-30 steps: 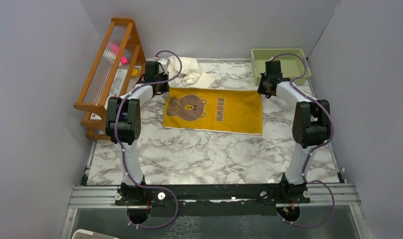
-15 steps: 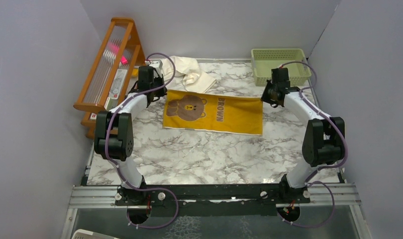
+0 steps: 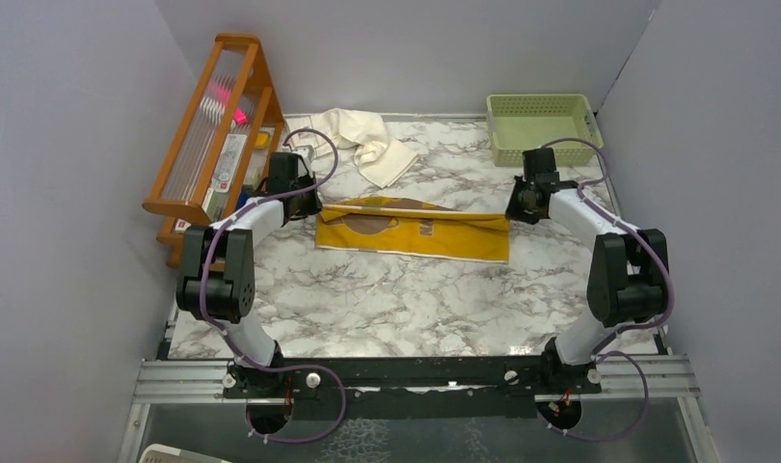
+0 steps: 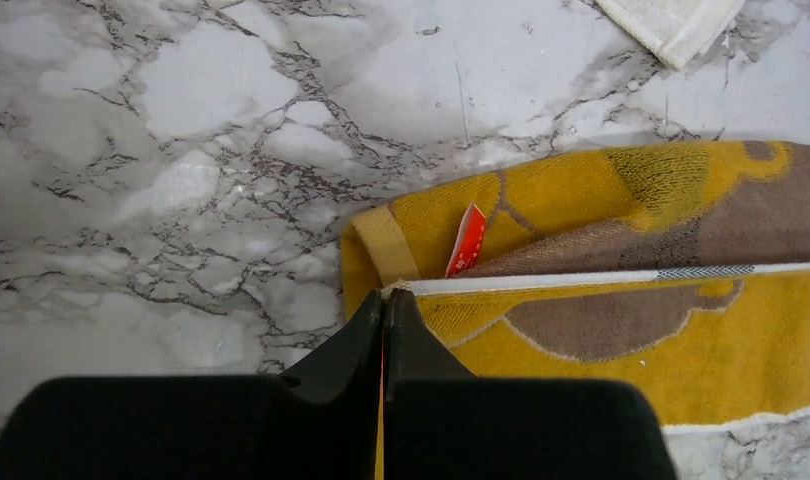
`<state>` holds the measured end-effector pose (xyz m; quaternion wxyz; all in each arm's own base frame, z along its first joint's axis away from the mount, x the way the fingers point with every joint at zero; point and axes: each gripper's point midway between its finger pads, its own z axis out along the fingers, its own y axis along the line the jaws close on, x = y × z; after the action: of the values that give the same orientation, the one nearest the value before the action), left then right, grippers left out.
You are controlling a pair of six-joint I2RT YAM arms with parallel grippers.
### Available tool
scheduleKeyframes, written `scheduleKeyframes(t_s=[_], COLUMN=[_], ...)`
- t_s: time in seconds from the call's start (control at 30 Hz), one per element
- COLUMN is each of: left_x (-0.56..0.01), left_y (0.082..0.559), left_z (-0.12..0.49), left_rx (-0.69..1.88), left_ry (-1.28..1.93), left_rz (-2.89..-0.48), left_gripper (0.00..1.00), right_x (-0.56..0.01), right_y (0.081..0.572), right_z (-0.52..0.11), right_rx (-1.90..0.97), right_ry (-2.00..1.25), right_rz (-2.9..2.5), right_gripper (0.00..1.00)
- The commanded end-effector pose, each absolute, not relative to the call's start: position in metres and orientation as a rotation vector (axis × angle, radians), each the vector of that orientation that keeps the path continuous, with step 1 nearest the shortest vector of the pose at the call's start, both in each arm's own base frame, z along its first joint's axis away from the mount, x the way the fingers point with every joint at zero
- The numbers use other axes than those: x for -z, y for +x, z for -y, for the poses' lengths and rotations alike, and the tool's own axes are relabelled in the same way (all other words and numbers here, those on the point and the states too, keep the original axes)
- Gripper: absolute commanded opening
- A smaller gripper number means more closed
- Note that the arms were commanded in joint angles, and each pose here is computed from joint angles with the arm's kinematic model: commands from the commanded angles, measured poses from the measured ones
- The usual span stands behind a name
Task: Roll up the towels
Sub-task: Fold the towel at the center of the board.
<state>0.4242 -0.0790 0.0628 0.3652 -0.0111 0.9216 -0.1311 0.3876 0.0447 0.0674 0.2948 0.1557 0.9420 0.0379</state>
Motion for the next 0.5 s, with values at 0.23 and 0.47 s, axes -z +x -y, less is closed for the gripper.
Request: scheduleKeyframes(t_s=[0.23,0.47], left_x=[-0.094,-0.084], left_y=[0.404,0.387], left_z=[0.073,0.074], left_rx=[0.337,0.344], left_ry=[-0.015,-0.002], left_rz=[-2.274,-2.298], left_gripper=[0.00,0.00], right_x=[-0.071,-0.065], right_y=[0.369,0.355], right_z=[-0.040,-0.043], right_rx=[-0.095,-0.123], right_ry=[0.415,0.434], right_rz=[-2.529,-2.556], right_gripper=[0.01,0.01])
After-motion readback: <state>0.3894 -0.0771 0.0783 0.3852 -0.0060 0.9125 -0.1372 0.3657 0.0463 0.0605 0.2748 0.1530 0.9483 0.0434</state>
